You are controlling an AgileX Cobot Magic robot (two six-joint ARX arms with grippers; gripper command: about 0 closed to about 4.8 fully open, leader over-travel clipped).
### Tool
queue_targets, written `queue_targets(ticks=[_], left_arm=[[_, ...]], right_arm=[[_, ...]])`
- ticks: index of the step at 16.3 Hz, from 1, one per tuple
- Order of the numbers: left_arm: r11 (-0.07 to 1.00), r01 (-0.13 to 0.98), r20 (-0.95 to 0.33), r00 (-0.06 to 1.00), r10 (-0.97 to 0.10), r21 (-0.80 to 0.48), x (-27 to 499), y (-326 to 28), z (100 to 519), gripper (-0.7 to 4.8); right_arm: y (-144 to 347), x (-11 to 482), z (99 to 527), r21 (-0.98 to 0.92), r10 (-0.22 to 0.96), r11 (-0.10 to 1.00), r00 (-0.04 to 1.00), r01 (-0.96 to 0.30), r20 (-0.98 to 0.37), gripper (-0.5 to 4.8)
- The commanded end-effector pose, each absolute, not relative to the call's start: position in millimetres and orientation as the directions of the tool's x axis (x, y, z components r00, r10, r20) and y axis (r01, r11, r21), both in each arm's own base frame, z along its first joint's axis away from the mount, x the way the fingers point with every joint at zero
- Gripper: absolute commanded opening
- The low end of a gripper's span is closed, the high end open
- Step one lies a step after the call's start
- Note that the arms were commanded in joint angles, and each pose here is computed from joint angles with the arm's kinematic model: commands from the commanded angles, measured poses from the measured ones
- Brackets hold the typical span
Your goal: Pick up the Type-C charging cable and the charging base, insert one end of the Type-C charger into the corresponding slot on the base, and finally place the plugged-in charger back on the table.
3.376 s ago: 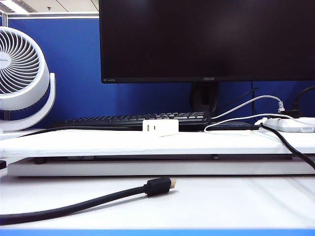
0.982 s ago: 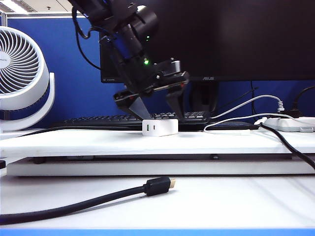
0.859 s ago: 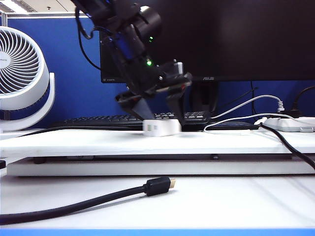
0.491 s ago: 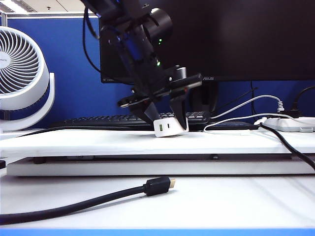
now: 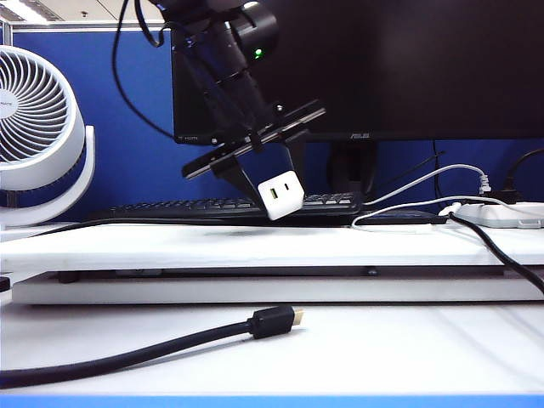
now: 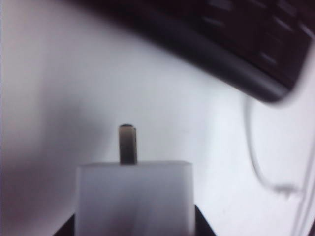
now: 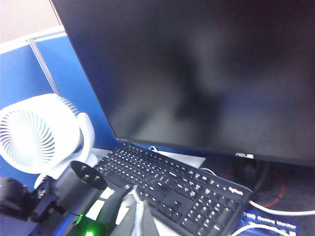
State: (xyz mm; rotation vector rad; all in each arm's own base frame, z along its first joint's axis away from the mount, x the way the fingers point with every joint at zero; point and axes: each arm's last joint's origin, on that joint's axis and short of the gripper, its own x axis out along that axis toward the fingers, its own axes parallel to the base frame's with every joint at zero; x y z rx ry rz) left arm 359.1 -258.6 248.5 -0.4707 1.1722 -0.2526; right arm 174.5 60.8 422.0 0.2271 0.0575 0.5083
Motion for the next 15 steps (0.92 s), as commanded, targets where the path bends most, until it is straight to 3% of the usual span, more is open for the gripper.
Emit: queue_targets(ticks=[1,2,3,4,5,8,9,10,11,13,15], left_arm=[[0.781,-0.268,-0.803,0.396,-0.445,-0.565,359,-259,255,0.98],[0.764,-0.272,-0.788,0.412,-0.457,-0.585,361,-260,256,0.98],[0.771,-0.234,-0.775,0.425,-0.467,-0.593,362,-261,258,1.33],[0.78,-0.206,-0.771,0.429,-0.471,-0.591,362,-261,258,2.38],[0.792,-0.173,-0.768,0.43,-0.474,-0.585,363,-262,258,4.59],[0.835,0.006,-0.762,0.404,-0.506,-0.551,362,-263,259,4.79],[0.84,0.12,-0.753,0.39,-0.53,-0.529,361,-263,262,4.79],[0.825,0.344,-0.747,0.363,-0.557,-0.447,357,-261,267,4.79],[0.799,0.477,-0.751,0.355,-0.556,-0.366,354,-259,271,4.79],[0.595,0.801,-0.79,0.32,-0.523,-0.069,345,-254,276,4.79],[0.441,0.894,-0.812,0.316,-0.491,0.081,344,-251,274,4.79]], right_arm=[[59,168,428,0.224,0.492,0.843,0.869,-0.489,0.043,-0.01],[58,165,429,0.223,0.492,0.843,0.869,-0.49,0.049,-0.01],[57,163,431,0.221,0.492,0.842,0.869,-0.492,0.059,-0.01],[57,161,432,0.22,0.492,0.842,0.869,-0.492,0.062,-0.01],[56,160,432,0.219,0.491,0.842,0.868,-0.493,0.068,-0.01],[55,158,433,0.218,0.491,0.841,0.868,-0.495,0.074,-0.01],[55,157,433,0.218,0.492,0.841,0.868,-0.495,0.074,-0.01],[55,157,434,0.217,0.492,0.841,0.867,-0.496,0.077,-0.01],[55,156,434,0.217,0.492,0.84,0.867,-0.497,0.079,-0.01],[55,155,434,0.216,0.491,0.841,0.867,-0.497,0.082,-0.01],[55,155,434,0.216,0.492,0.84,0.867,-0.498,0.082,-0.01]])
